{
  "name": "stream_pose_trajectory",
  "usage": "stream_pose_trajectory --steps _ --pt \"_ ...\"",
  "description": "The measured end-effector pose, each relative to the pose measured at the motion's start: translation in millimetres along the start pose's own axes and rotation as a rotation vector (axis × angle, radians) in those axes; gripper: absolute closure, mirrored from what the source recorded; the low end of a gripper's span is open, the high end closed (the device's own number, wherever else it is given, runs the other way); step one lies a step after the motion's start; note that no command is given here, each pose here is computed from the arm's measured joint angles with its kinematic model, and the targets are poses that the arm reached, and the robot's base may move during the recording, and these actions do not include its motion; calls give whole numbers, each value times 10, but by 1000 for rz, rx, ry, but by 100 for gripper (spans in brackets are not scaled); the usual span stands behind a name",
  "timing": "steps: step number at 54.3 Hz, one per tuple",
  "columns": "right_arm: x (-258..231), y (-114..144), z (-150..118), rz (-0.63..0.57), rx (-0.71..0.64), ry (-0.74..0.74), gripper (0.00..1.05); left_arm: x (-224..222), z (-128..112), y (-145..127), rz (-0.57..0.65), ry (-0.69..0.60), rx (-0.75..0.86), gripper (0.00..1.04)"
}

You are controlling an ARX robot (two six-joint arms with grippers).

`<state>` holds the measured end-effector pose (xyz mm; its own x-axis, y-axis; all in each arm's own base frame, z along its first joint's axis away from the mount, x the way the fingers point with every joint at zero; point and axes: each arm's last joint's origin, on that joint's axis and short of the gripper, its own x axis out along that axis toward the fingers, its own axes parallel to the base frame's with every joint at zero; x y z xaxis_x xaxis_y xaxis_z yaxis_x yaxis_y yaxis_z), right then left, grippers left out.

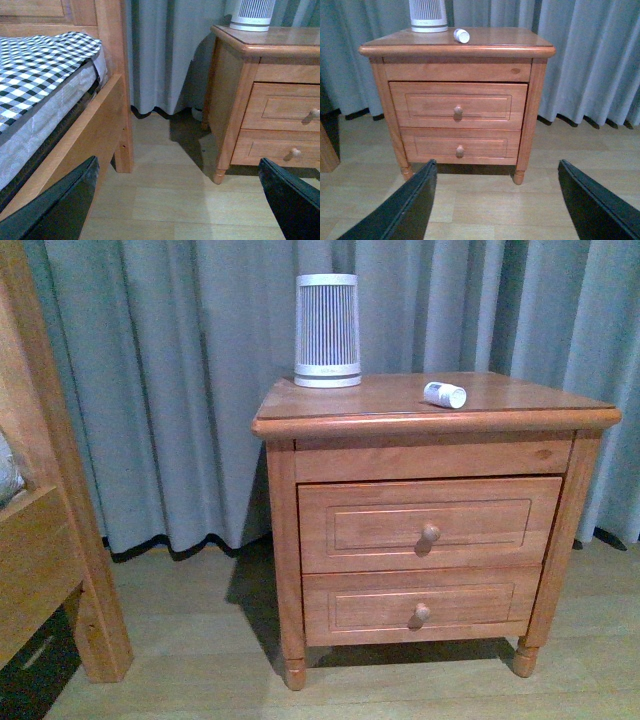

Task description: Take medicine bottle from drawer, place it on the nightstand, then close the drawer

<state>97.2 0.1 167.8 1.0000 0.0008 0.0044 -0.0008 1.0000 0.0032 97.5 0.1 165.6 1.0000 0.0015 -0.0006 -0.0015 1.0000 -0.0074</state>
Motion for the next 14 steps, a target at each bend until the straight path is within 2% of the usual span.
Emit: stream_pose_trajectory --steps 7,14 --pt "0 0 0 0 0 0 6 0 0 0 0 0 0 6" --pt "0 0 0 0 0 0 7 0 0 0 0 0 0 6"
